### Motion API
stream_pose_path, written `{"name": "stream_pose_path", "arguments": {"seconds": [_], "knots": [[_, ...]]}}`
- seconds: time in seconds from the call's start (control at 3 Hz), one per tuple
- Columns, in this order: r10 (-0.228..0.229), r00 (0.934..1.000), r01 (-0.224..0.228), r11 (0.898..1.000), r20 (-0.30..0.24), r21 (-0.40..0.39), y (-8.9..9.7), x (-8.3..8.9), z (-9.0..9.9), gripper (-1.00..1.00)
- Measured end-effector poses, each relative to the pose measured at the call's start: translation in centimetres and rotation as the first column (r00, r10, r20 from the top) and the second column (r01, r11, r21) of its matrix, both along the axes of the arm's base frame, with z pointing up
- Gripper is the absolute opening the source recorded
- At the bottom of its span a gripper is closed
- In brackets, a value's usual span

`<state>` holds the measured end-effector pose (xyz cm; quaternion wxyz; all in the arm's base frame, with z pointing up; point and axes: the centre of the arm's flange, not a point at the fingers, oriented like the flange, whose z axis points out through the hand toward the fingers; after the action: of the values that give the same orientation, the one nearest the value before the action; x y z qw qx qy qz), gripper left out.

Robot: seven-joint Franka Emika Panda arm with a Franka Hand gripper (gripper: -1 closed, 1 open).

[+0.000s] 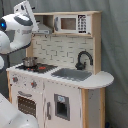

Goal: Play with the kitchen

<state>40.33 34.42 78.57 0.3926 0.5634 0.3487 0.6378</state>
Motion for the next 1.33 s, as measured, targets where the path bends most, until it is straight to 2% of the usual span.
{"name": "stream_pose_path", "arguments": {"seconds": [0.33,0.67,1.0,1.33], "knots": [[-0.005,0.9991,0.008,0.998,0.043,-0.059,3.1,-2.5,-1.3,1.0],[-0.011,0.9979,0.016,0.996,0.064,-0.089,5.4,-4.2,-3.6,1.0],[-0.02,0.9957,0.031,0.992,0.09,-0.124,7.5,-5.8,-6.1,1.0],[-0.015,0.9931,0.036,0.982,0.117,-0.183,10.3,-7.6,-9.2,1.0]]}}
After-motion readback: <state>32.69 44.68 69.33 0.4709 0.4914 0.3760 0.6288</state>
